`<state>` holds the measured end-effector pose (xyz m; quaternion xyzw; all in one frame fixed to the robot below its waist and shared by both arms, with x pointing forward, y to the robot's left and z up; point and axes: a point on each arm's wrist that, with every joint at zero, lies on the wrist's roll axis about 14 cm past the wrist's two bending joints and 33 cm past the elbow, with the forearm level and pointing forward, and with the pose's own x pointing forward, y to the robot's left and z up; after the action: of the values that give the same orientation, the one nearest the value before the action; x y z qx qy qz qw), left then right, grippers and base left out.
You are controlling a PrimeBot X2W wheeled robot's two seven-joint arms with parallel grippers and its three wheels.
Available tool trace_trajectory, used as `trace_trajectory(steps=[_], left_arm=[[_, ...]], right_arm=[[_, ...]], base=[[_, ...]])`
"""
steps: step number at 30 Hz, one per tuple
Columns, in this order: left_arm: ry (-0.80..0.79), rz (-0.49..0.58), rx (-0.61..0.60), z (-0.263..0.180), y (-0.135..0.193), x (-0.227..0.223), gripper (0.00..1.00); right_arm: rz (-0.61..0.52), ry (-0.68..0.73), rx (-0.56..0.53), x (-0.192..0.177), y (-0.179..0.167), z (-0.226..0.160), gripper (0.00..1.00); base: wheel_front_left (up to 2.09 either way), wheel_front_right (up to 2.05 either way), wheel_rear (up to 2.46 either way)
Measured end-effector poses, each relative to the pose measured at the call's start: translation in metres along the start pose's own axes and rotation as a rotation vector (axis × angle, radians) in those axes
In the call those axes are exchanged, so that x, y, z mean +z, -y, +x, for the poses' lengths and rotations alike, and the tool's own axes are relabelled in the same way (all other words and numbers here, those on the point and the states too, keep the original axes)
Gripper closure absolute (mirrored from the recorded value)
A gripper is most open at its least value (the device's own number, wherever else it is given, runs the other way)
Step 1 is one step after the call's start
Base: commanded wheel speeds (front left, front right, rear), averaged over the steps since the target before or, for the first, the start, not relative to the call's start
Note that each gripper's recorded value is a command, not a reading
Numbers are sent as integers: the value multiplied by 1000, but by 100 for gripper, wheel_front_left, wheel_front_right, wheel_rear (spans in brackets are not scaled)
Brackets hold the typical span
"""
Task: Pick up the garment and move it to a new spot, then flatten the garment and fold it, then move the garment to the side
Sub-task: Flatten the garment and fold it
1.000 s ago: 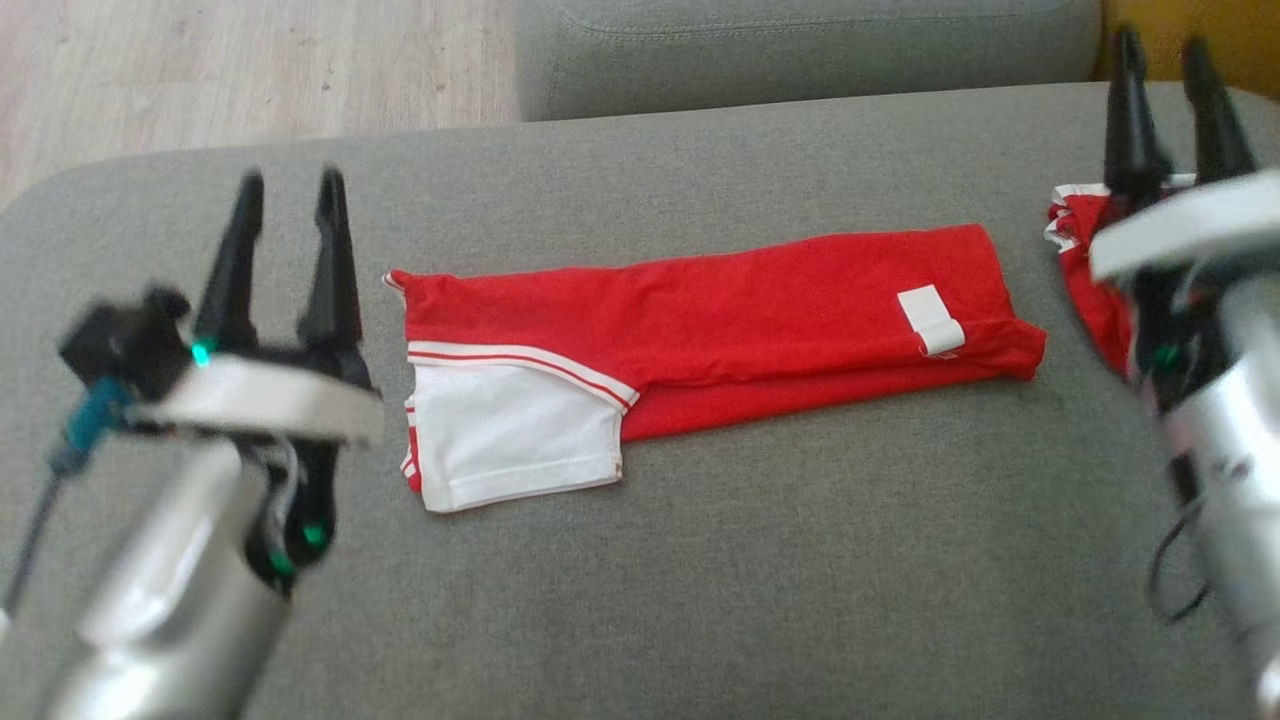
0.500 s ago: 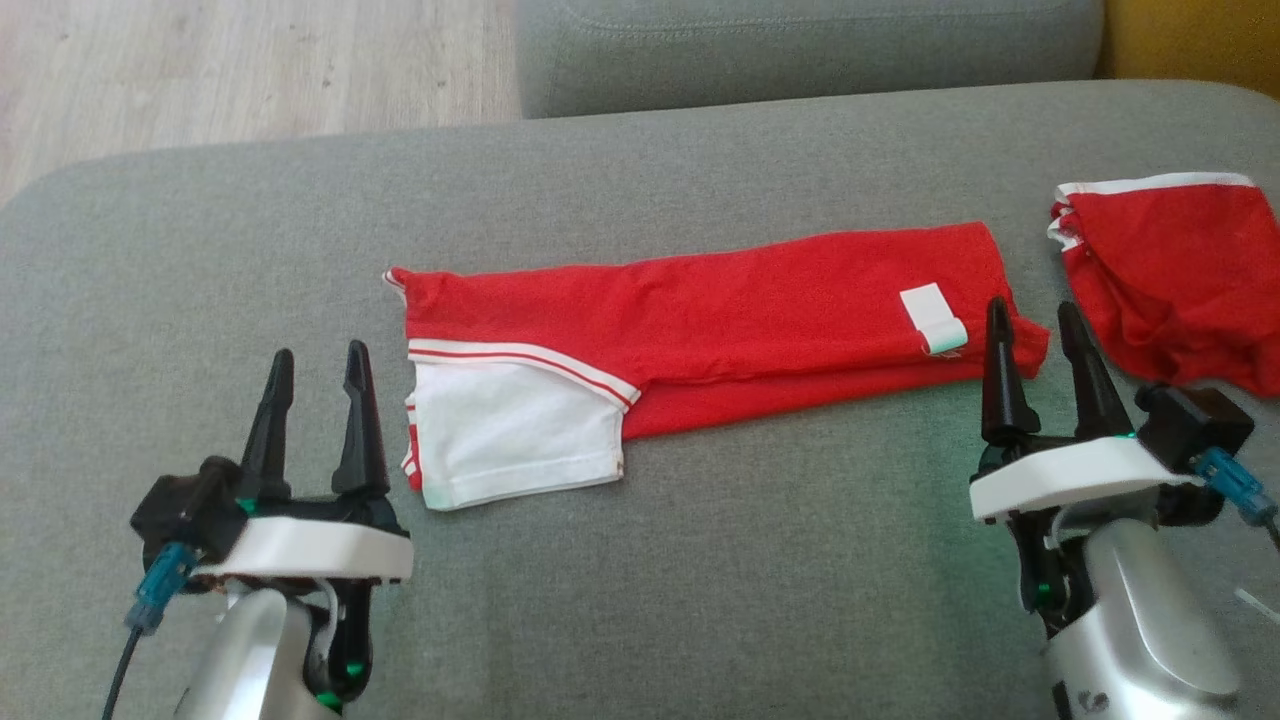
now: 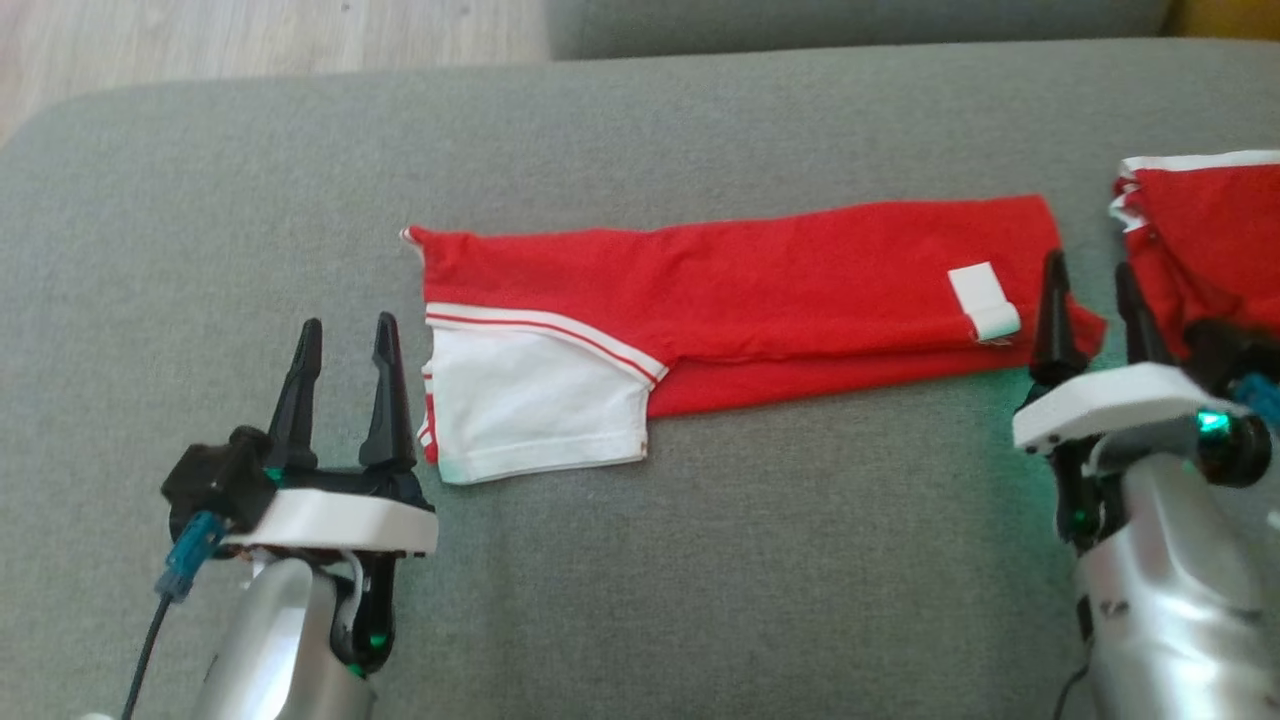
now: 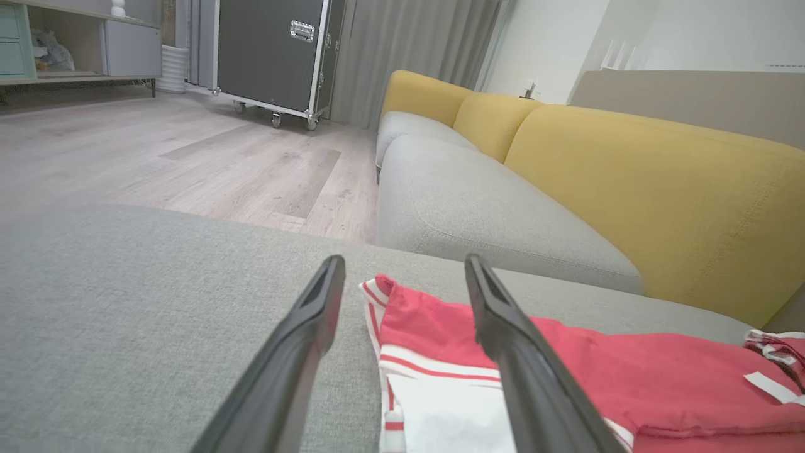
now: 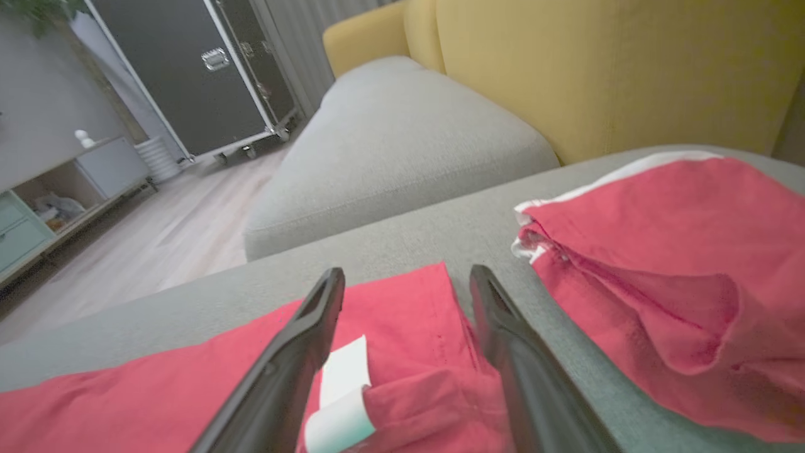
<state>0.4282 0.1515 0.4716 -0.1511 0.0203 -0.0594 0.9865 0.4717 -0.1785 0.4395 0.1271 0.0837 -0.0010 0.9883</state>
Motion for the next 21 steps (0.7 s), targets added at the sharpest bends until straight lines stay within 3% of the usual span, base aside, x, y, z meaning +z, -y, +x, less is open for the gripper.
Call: trace_trajectory(steps=[5, 15, 16, 17, 21], left_arm=[[-10, 2, 6, 6, -3, -4, 0], [-12, -8, 0, 11, -4, -5, 0], [-12, -11, 0, 11, -4, -5, 0], [-13, -12, -1, 11, -4, -5, 0], [-13, -11, -9, 13, -1, -6, 0]], right_arm=[[4, -136, -85, -29, 22, 14, 0], [8, -318, -131, -70, 30, 17, 2], [9, -323, -129, -71, 29, 19, 54], [9, -328, -125, -71, 28, 20, 100], [-1, -307, -106, -68, 22, 21, 100]], base=[[0, 0, 0], [0, 0, 0], [0, 0, 0], [0, 0, 0], [0, 0, 0]])
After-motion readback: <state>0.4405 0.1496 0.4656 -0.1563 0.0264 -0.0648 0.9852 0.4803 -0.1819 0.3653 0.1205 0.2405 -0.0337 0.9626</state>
